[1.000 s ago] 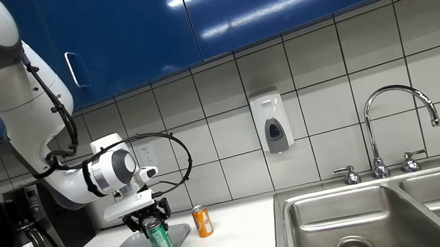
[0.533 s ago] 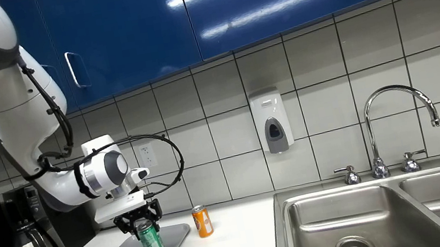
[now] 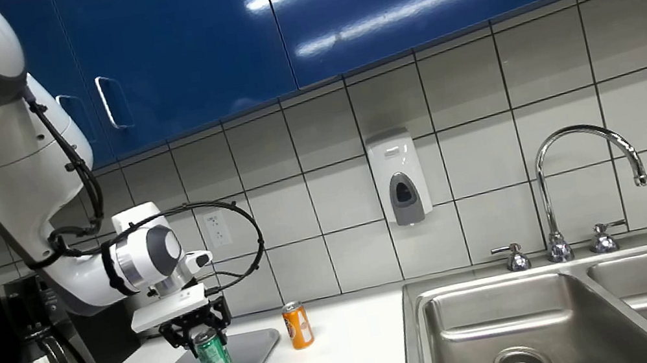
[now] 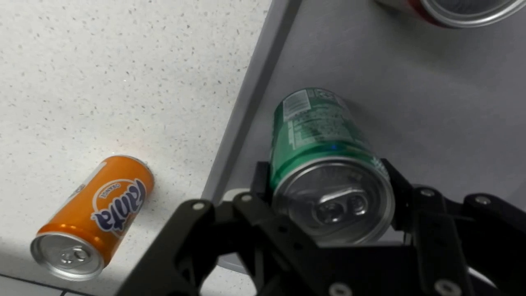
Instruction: Put all the soda cans on the tray
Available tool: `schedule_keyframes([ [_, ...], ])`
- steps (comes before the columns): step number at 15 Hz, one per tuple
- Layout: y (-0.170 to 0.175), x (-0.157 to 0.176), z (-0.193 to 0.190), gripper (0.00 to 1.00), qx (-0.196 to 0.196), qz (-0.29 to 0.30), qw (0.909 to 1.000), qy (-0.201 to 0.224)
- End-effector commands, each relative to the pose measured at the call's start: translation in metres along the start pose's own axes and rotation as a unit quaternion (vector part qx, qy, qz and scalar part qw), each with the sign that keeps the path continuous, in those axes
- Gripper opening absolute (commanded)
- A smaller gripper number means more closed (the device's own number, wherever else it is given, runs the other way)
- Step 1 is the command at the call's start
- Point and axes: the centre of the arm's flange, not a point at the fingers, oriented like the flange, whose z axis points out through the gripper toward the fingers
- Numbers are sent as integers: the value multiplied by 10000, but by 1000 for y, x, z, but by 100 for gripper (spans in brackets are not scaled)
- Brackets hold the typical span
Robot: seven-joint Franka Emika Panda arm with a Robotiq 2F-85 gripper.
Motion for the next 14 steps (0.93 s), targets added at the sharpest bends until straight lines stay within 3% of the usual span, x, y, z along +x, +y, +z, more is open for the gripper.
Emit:
schedule_keyframes([
  [1,-1,0,2,39,-36,-22,10000,12],
  [14,-2,-5,19,39,-12,-102,9998,-157],
])
